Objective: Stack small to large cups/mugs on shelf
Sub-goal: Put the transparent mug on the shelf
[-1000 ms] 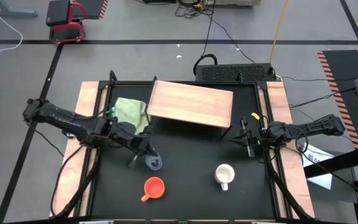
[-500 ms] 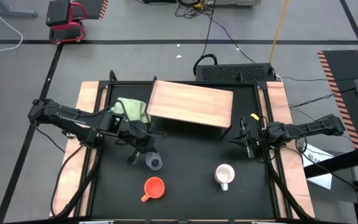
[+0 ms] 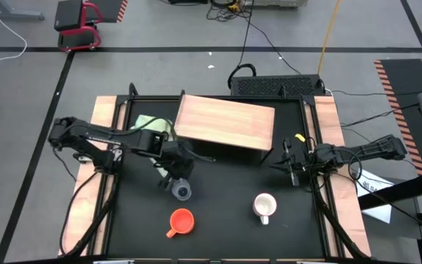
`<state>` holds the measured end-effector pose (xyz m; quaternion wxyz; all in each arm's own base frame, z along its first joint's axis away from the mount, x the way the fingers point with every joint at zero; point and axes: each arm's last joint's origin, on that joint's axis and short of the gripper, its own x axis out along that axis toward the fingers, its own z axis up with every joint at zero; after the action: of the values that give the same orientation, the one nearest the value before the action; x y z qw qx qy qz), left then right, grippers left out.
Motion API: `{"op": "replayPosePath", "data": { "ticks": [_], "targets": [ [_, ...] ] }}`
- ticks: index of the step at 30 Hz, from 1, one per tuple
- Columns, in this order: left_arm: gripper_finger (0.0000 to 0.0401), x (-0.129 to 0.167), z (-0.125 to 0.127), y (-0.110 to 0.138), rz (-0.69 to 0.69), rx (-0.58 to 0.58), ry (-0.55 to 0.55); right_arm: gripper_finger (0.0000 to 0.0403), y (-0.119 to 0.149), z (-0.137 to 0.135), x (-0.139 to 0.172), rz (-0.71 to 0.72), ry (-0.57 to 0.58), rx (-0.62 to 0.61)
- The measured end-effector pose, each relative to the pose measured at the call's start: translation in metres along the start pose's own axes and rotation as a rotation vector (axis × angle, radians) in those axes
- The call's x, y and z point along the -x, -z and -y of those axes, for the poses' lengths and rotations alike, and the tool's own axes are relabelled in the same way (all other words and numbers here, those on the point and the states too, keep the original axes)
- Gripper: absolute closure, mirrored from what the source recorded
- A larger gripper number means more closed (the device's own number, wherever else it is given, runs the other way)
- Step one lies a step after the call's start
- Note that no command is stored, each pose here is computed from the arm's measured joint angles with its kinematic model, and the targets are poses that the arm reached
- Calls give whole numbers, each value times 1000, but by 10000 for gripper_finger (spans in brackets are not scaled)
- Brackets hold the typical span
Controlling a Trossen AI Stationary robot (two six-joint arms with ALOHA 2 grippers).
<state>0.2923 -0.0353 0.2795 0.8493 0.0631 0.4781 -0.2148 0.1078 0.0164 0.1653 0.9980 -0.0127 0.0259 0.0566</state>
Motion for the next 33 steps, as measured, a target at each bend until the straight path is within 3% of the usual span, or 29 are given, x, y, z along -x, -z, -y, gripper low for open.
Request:
{"op": "replayPosePath", "data": {
  "ticks": [14,24,33],
  "targets": [
    [401,-21,-4,2,-123,41,67,403,1,0,-1,-6,0,24],
    [400,-28,-5,6,-186,45,34,403,1,0,-1,-14,-1,24],
    [361,-27,-5,6,-192,70,21,403,1,0,-1,-13,-1,24]
  ]
}}
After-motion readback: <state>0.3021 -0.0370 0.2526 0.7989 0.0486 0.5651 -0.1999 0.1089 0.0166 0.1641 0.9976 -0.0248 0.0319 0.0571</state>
